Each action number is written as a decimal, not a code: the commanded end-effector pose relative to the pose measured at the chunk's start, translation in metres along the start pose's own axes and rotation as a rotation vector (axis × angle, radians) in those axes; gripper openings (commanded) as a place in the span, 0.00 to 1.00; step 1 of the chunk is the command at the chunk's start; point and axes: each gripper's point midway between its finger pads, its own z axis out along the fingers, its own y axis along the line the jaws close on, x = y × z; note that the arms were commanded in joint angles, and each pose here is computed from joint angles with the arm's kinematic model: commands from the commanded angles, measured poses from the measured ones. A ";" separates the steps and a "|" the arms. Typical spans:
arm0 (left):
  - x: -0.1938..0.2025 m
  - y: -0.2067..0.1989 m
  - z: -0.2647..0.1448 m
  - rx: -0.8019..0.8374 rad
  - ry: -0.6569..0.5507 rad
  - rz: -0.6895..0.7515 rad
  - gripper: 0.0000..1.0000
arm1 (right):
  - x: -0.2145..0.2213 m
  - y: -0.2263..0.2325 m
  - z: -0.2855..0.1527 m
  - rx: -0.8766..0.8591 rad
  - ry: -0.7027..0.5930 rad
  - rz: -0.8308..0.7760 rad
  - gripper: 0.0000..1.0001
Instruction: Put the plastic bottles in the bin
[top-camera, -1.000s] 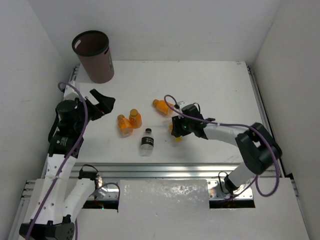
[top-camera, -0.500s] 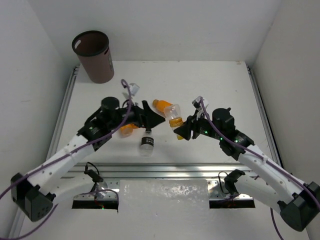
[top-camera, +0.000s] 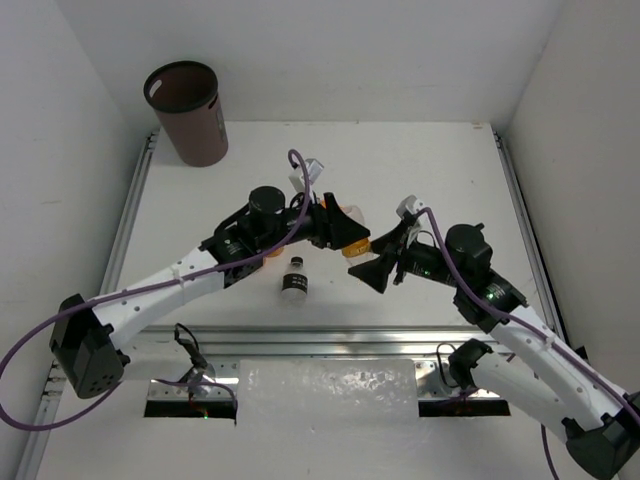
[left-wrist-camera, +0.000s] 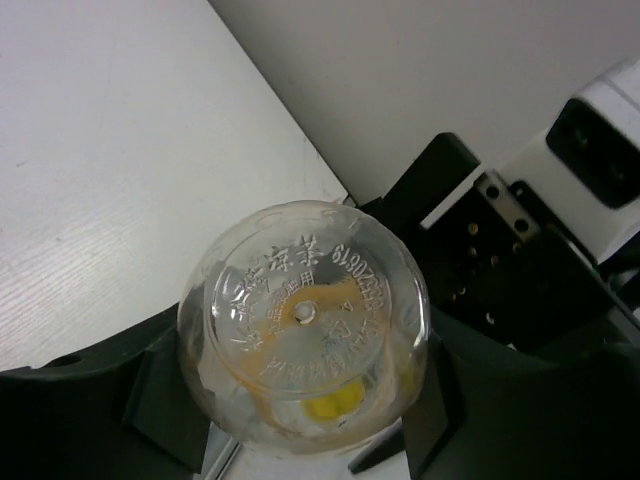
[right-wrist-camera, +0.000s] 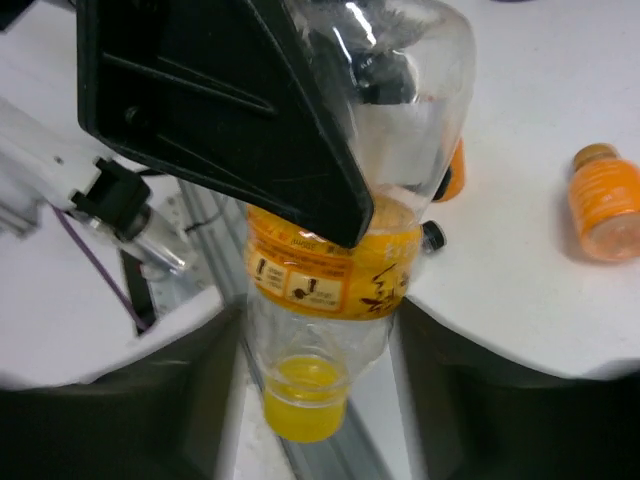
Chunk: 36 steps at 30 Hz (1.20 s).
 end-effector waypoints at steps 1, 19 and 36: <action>-0.046 -0.038 0.000 0.087 -0.123 0.027 0.01 | -0.016 0.002 -0.001 0.009 -0.062 -0.031 0.77; -0.387 0.256 -0.206 -1.157 -0.896 0.022 0.00 | 0.005 -0.089 -0.075 0.730 0.106 0.108 0.99; -0.458 0.349 -0.239 -1.130 -1.045 0.095 1.00 | 0.035 -0.094 -0.041 0.639 0.231 0.114 0.99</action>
